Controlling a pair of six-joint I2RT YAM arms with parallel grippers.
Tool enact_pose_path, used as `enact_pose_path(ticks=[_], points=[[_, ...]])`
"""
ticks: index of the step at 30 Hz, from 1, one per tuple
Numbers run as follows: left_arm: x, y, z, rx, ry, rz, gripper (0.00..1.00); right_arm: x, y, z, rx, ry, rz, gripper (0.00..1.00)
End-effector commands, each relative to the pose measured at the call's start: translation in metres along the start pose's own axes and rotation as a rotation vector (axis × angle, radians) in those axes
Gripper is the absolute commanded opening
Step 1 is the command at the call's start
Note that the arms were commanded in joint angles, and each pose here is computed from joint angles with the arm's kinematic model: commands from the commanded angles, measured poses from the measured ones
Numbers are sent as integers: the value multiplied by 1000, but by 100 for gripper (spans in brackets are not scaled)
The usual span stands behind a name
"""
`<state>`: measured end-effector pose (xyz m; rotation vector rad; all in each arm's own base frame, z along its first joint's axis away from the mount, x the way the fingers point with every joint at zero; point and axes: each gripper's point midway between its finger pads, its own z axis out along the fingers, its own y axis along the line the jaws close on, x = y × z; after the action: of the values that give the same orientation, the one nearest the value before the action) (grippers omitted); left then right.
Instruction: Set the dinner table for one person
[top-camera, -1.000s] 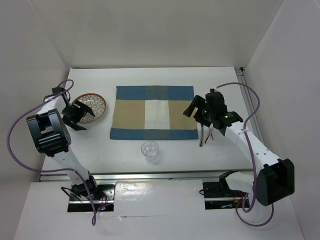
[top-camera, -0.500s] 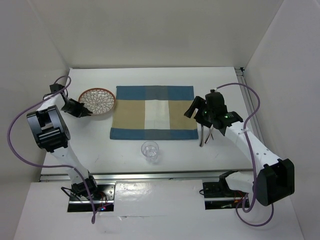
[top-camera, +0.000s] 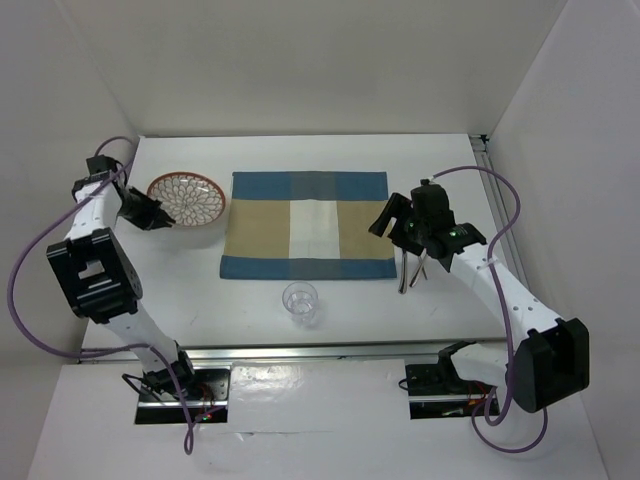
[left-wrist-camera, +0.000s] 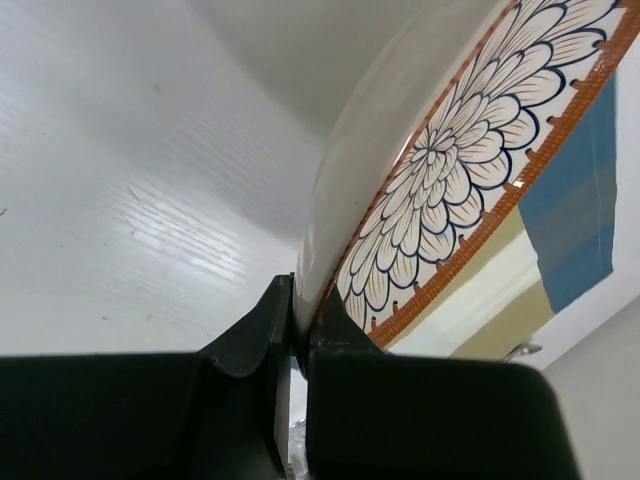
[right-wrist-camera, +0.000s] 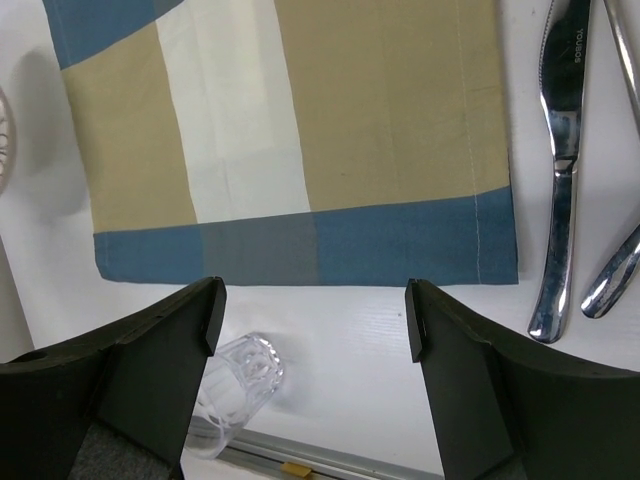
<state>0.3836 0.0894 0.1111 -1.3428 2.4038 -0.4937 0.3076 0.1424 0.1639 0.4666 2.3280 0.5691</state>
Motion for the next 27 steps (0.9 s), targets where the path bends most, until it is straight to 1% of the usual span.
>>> enact_pose_path(ticks=[1, 2, 5, 6, 8, 9, 10, 12, 14, 16, 17, 18, 20, 21, 23, 27], points=[[8, -85, -66, 265, -77, 231, 0, -10, 11, -14, -37, -24, -13, 84], [26, -101, -66, 293, -49, 290, 0, -10, 11, -14, -37, -24, -13, 84], [59, -127, -63, 340, 7, 398, 0, -8, 9, -14, -30, -16, -22, 84], [80, -140, -57, 350, 47, 446, 0, -6, 7, -14, -23, -8, -22, 84], [102, -151, -47, 356, 88, 515, 0, -8, 7, -18, -19, -18, -22, 84], [123, -166, -46, 387, 125, 573, 0, -8, 7, -22, -18, -17, -22, 84], [135, -167, -31, 376, 184, 588, 0, -8, 5, -26, -13, -25, -31, 84], [160, -176, -19, 379, 244, 639, 0, -9, 3, -30, -6, -31, -31, 84], [169, -182, -2, 375, 269, 639, 0, -7, 0, -32, 7, -31, -31, 84], [178, -188, 6, 392, 287, 647, 0, -8, -2, -35, 15, -36, -31, 84], [183, -192, 8, 430, 317, 650, 0, -7, -5, -38, 25, -38, -40, 84], [189, -196, 19, 441, 353, 652, 0, -6, -6, -38, 31, -31, -40, 84], [197, -207, 23, 452, 376, 669, 0, -2, -12, -37, 51, -25, -40, 84], [201, -202, 35, 418, 394, 674, 0, -4, -14, -37, 56, -29, -34, 84], [206, -206, 43, 405, 389, 692, 0, -3, -15, -37, 62, -22, -33, 84], [213, -198, 57, 384, 414, 698, 0, -1, -14, -37, 55, -15, -33, 84]])
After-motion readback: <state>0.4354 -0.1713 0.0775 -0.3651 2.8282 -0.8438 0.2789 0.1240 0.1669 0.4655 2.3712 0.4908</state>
